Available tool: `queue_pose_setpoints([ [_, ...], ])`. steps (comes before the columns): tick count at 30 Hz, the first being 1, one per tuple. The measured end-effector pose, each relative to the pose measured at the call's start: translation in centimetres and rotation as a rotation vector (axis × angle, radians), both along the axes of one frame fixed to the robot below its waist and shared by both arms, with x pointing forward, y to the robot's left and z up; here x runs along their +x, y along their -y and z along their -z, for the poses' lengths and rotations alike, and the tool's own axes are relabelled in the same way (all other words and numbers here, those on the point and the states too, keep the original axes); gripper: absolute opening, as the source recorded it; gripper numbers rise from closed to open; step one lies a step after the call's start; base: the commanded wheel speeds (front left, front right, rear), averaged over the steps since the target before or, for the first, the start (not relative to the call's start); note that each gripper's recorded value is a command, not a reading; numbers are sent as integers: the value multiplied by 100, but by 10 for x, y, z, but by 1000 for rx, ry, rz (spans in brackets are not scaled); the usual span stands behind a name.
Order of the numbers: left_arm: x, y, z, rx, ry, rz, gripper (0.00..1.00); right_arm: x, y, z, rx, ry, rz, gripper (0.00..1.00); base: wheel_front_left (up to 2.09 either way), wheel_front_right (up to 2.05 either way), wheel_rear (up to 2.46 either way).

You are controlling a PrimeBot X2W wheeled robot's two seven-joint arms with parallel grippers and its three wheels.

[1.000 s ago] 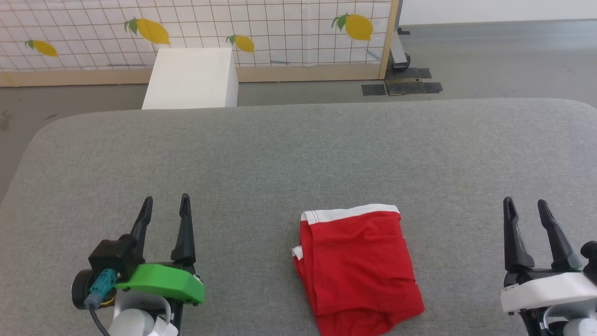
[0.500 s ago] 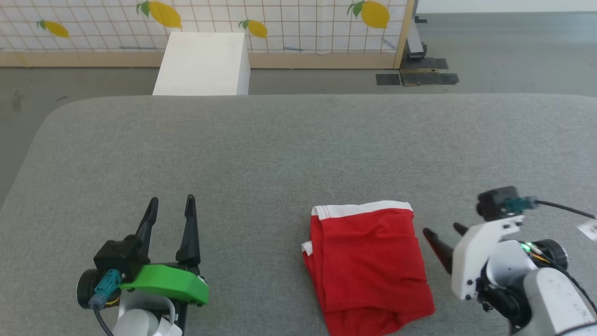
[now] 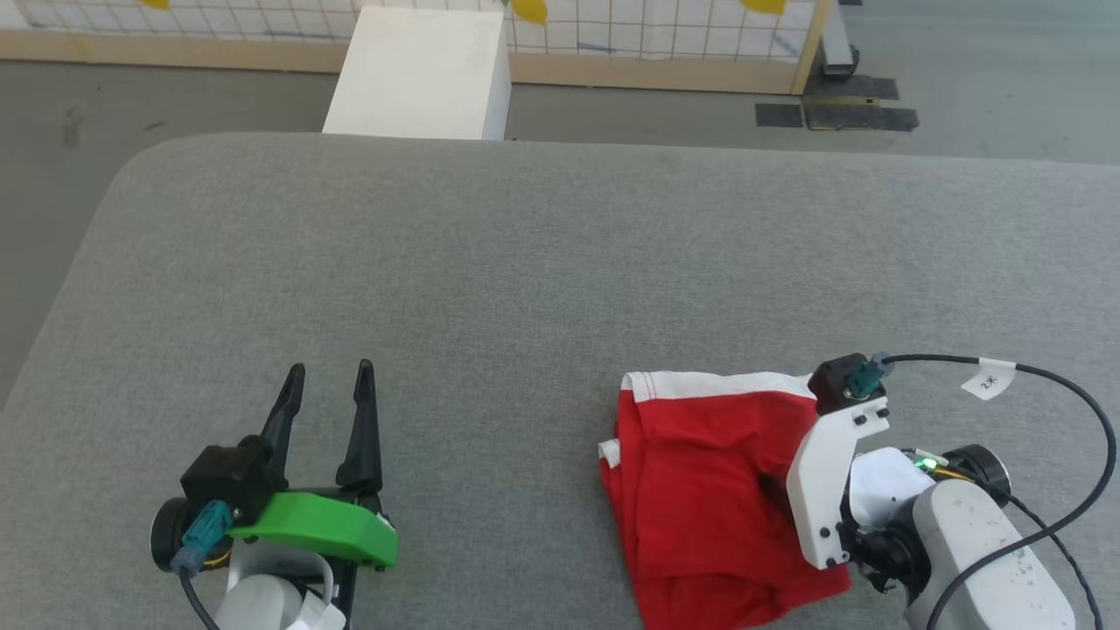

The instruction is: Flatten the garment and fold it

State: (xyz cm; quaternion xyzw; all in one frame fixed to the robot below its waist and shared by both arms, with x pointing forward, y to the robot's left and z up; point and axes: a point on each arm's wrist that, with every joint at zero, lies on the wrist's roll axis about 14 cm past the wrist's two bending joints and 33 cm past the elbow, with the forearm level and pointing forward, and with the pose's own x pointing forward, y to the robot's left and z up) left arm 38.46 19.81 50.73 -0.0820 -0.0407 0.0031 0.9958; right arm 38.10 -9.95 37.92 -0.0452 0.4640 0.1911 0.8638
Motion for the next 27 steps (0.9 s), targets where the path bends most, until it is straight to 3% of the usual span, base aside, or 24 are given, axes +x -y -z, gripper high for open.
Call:
queue_pose_setpoints([
  [3, 0, -2, 1, -3, -2, -5, 100, 2, -3, 4, -6, -22, -12, 100, 0, 0, 0],
  [4, 1, -2, 1, -4, -2, -6, 100, 2, -3, 6, -10, -34, -15, 45, 0, 0, 0],
  [6, 1, -3, 1, -5, -3, -8, 100, 3, -5, 6, -4, -38, -15, 0, 0, 0, 0],
  [18, 15, 24, -4, -23, 21, 73, 100, 5, 9, -10, -63, 36, -102, 0, 0, 0, 0],
  [22, 29, 43, -7, -32, 38, 128, 100, 8, 50, -22, -158, 60, -95, 0, 0, 0, 0],
  [27, 50, 77, -8, -40, 54, 229, 100, 4, 118, -37, -255, 75, -1, 0, 0, 0, 0],
])
